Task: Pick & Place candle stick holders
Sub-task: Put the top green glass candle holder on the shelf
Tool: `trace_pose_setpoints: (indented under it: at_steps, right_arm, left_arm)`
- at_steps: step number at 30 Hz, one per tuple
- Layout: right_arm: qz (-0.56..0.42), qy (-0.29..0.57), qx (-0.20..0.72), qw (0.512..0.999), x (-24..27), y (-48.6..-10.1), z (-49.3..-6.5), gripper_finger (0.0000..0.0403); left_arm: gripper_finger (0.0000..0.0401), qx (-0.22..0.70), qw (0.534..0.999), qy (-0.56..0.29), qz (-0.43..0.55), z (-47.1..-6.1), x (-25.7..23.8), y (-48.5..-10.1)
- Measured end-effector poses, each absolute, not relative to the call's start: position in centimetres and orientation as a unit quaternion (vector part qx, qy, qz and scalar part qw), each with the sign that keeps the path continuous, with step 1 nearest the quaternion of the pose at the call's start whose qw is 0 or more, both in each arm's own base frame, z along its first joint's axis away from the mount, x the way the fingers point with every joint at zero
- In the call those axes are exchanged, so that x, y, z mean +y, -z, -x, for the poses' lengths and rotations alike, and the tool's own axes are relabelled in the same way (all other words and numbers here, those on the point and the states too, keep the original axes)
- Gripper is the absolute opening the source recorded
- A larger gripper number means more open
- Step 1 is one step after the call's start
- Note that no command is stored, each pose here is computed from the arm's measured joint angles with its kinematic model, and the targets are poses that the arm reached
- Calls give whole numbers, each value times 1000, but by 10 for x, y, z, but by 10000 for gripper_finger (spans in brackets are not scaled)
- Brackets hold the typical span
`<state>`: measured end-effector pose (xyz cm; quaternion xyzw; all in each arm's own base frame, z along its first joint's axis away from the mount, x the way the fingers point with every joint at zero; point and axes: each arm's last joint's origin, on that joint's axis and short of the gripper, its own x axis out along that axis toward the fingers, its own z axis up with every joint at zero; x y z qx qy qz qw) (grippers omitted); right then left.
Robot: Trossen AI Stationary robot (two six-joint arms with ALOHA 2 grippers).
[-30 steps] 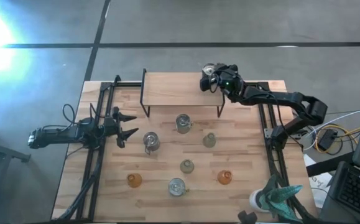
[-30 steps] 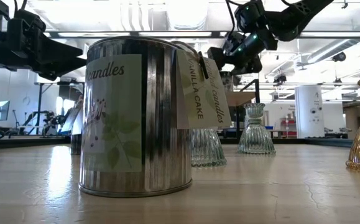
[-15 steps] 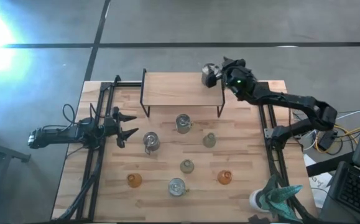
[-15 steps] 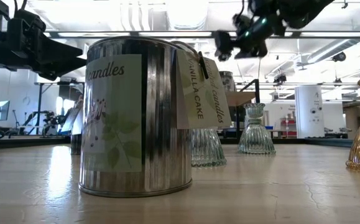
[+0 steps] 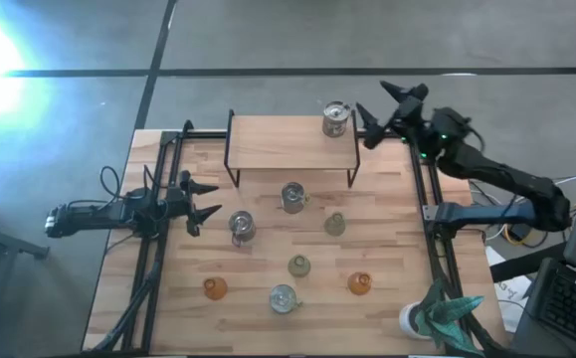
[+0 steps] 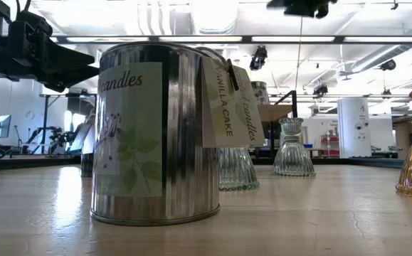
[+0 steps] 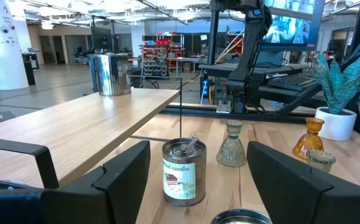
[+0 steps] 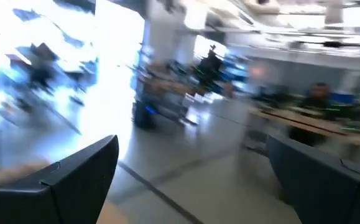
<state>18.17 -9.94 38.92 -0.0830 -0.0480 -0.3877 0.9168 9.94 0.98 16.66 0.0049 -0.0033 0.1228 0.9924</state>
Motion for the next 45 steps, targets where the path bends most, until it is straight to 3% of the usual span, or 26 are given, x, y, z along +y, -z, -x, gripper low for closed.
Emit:
trace_pose_setpoints:
  at_steps: [10, 17, 27, 33, 38, 45]
  right_arm:
    - [-74, 134, -157, 976, -69, -412, -151, 400]
    - [-225, -22, -157, 961, -61, -418, -149, 400]
    - [-259, -204, -111, 938, -38, -425, -140, 400]
    - [-271, -192, -115, 936, -25, -424, -141, 400]
    - [-275, -90, -59, 955, -17, -411, -151, 400]
    - [-264, 4, -7, 965, 1, -427, -163, 400]
  left_arm:
    - [273, -3, 992, -123, -5, -99, 10, -167]
    - [273, -3, 992, -123, -5, -99, 10, -167]
    - [273, -3, 992, -123, -5, -99, 10, -167]
    - [273, -3, 992, -123, -5, -99, 10, -167]
    - [273, -3, 992, -123, -5, -99, 10, -167]
    - [273, -3, 992, -123, -5, -99, 10, -167]
